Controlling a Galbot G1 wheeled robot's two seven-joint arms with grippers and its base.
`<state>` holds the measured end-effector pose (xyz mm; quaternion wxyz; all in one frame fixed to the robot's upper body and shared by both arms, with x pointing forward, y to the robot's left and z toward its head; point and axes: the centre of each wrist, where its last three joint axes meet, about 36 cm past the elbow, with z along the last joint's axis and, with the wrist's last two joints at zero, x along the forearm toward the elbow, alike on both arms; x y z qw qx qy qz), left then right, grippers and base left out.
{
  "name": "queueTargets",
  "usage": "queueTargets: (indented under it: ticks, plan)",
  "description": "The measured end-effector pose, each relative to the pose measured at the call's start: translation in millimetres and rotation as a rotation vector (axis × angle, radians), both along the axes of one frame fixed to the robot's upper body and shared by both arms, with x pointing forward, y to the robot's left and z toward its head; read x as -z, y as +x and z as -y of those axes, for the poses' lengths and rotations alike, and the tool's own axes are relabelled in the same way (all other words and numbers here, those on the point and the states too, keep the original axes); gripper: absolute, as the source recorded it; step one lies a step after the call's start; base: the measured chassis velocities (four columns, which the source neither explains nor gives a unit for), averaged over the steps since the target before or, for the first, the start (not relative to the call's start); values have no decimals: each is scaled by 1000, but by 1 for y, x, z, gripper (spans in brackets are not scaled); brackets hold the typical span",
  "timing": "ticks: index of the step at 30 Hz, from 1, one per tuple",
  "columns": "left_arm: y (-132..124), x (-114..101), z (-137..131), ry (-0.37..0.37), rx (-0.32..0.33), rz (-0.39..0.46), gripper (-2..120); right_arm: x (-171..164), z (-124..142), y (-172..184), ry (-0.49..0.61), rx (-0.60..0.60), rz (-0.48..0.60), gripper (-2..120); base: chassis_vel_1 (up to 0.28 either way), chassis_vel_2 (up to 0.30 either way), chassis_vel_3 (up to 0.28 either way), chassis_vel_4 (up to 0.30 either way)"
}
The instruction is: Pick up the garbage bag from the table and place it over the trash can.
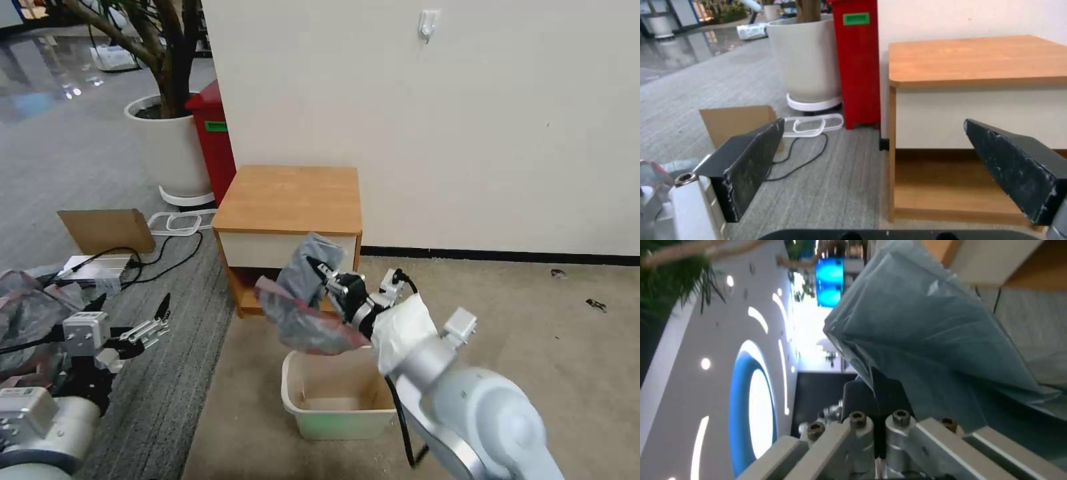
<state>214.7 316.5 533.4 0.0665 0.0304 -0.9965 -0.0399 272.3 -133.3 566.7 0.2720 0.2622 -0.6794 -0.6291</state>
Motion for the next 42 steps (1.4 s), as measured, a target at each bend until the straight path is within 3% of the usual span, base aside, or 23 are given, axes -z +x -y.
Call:
queueTargets:
  ticks: [10, 15, 20, 29, 31, 42]
  plan:
    - [2, -1, 1, 4, 13, -1, 100, 11, -14, -18, -14, -95, -86, 0, 0, 0, 0, 0]
    - [2, 1, 4, -2, 18, -5, 100, 44, -21, -6, -139, -82, -137, 0, 0, 0, 0, 0]
    - [1, 3, 6, -6, 19, -7, 100, 72, -14, 10, -262, -41, -123, 0, 0, 0, 0, 0]
    - [3, 3, 9, -16, 26, 0, 100, 91, 10, 6, -441, 12, -70, 0, 0, 0, 0, 0]
    - [4, 4, 11, -19, 32, 1, 100, 98, 16, 0, -506, 32, -73, 0, 0, 0, 0, 0]
    - [6, 6, 17, -28, 54, 4, 100, 123, 31, -1, -642, 148, -127, 0, 0, 0, 0, 0]
